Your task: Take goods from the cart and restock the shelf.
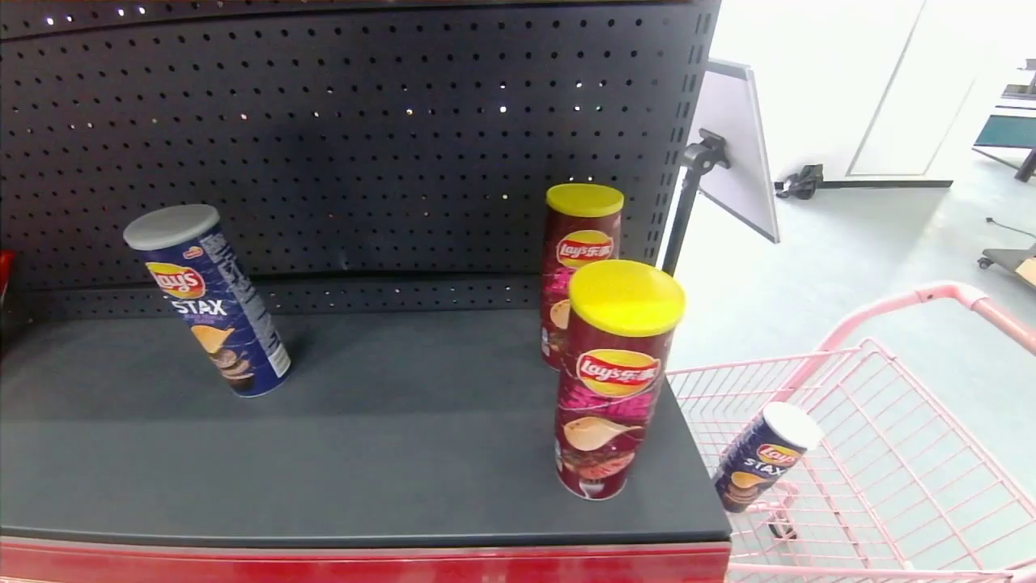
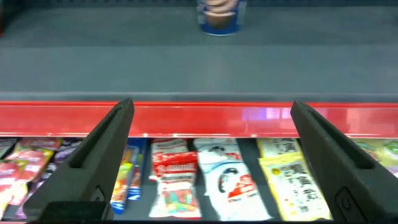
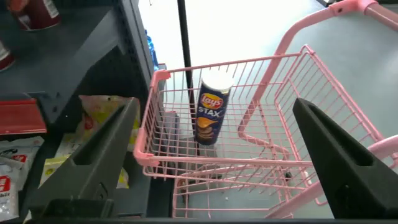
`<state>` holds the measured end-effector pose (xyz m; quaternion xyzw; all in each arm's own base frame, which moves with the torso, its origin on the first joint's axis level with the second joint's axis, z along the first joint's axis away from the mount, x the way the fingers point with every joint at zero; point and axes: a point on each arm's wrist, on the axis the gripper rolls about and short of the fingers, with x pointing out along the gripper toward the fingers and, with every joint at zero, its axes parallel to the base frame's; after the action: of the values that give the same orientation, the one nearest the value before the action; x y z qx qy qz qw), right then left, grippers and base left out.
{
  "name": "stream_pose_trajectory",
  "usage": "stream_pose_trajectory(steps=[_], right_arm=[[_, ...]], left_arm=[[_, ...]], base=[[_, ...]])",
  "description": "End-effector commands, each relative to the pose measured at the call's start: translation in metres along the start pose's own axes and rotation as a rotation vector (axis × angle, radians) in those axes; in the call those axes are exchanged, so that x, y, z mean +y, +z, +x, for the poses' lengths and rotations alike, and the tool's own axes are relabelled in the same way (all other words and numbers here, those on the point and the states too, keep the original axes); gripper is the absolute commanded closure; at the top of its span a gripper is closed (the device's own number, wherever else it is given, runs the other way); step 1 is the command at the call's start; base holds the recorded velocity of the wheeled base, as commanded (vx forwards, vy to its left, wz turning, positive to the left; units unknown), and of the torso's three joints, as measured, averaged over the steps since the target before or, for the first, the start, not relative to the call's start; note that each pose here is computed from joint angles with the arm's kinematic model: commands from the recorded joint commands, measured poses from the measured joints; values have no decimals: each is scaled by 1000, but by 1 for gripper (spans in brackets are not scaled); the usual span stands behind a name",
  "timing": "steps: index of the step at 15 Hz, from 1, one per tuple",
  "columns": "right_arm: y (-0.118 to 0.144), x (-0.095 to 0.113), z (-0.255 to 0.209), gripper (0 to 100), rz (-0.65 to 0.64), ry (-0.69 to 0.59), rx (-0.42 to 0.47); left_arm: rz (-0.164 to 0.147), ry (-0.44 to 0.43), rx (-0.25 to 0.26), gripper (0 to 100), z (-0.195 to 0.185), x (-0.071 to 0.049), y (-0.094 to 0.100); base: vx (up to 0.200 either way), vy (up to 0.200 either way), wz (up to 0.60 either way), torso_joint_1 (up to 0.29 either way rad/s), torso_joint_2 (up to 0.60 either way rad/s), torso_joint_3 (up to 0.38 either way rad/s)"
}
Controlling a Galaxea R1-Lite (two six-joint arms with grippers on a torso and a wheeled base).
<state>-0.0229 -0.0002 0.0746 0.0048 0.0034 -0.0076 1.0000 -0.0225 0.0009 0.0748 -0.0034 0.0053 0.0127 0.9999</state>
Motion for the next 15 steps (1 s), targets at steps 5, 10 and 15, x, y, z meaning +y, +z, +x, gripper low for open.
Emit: stream_pose_trajectory(steps=[5, 10, 15], right_arm=[[0, 0, 0, 0, 0, -2, 1], [0, 0, 0, 0, 0, 0, 1], [0, 0, 0, 0, 0, -2, 1]], left_arm=[[-1, 1, -1, 0, 0, 0, 0], [-1, 1, 0, 0, 0, 0, 0], [-1, 1, -1, 0, 0, 0, 0]], base=[[0, -200, 0, 2, 4, 2], [0, -80, 0, 1, 0, 1], [0, 0, 0, 0, 0, 0]])
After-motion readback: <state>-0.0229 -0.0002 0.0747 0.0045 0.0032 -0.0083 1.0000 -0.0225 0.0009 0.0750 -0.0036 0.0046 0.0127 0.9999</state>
